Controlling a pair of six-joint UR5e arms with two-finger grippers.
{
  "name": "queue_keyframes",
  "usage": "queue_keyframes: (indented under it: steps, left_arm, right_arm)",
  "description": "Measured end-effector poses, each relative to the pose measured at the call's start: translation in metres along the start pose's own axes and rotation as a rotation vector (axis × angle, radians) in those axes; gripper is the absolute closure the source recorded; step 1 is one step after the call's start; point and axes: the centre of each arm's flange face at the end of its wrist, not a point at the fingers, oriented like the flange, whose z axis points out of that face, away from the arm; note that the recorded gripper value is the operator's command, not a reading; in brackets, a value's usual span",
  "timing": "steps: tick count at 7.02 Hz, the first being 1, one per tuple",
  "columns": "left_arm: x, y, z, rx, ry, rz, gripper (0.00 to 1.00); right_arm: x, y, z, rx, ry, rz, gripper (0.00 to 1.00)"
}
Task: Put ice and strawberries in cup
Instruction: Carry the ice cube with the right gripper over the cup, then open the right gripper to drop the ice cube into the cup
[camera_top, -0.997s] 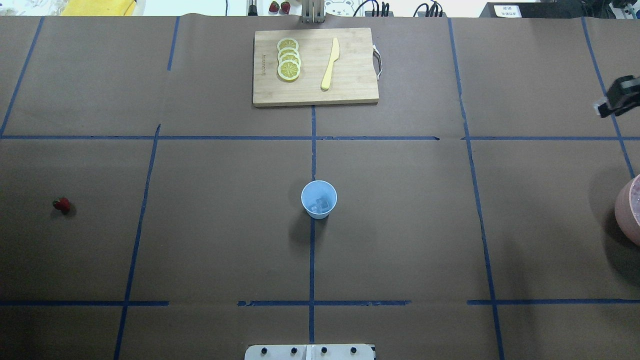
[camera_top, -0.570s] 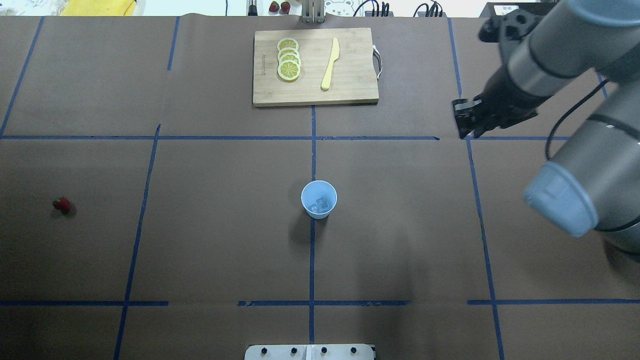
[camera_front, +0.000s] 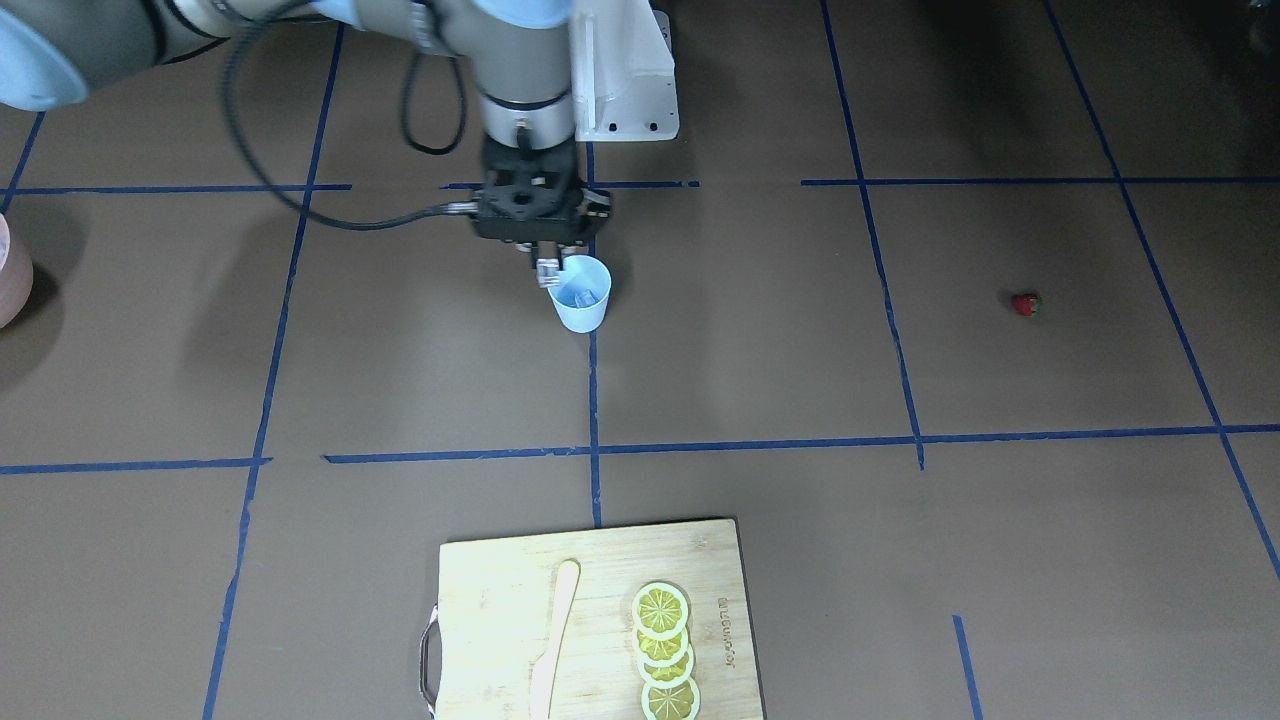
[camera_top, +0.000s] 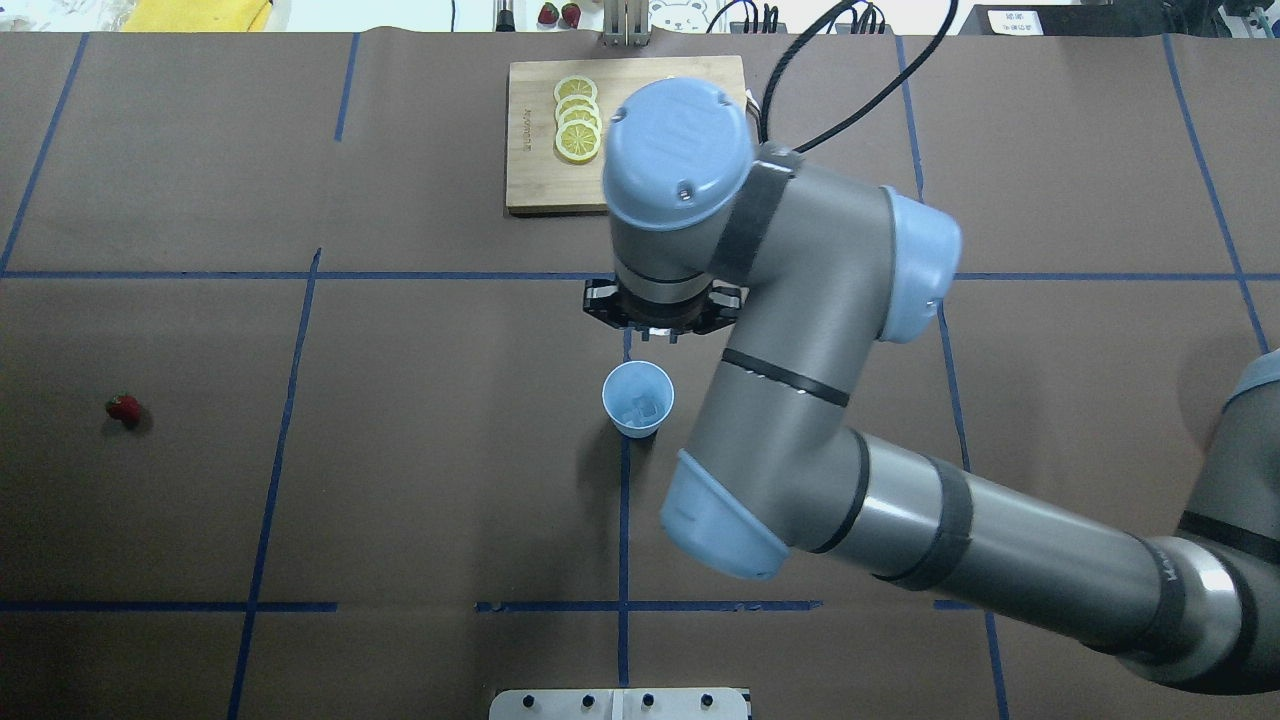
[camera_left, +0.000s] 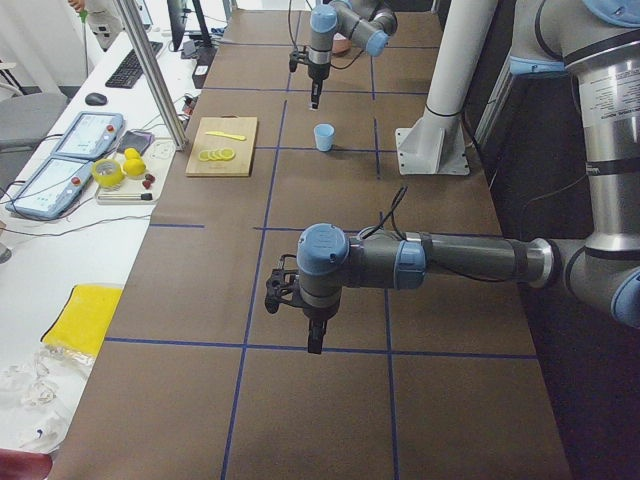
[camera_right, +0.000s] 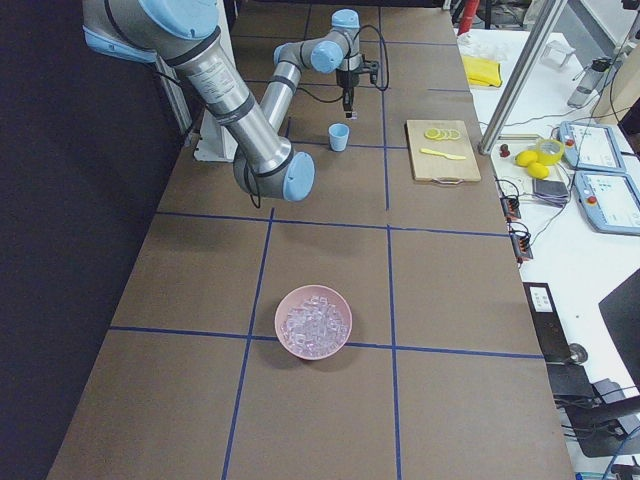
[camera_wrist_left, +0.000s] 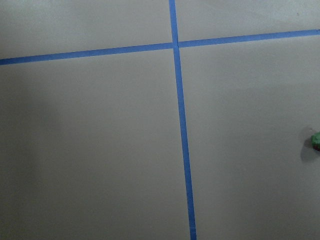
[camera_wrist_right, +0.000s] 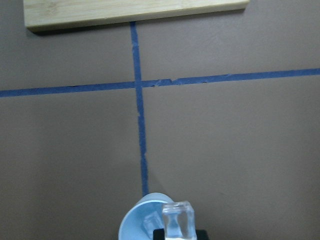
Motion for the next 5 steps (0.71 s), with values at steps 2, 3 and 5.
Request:
queue_keyframes:
  steps: [2,3,5]
  left_arm:
    - [-0.002,0.001,0.002,-0.005,0.001,-0.004,0.0]
    - [-0.002,0.001,0.003,-0.006,0.001,-0.005,0.0]
    - [-0.003,0.001,0.003,-0.009,0.001,-0.008,0.0]
  right_arm:
    - [-0.027,0.036,0.023,0.021,0.035,0.004,0.98]
    - [-0.028,0.041,0.028,0.027,0.043,0.006,0.97]
    - [-0.023,0.044,0.035,0.028,0.058,0.008,0.02]
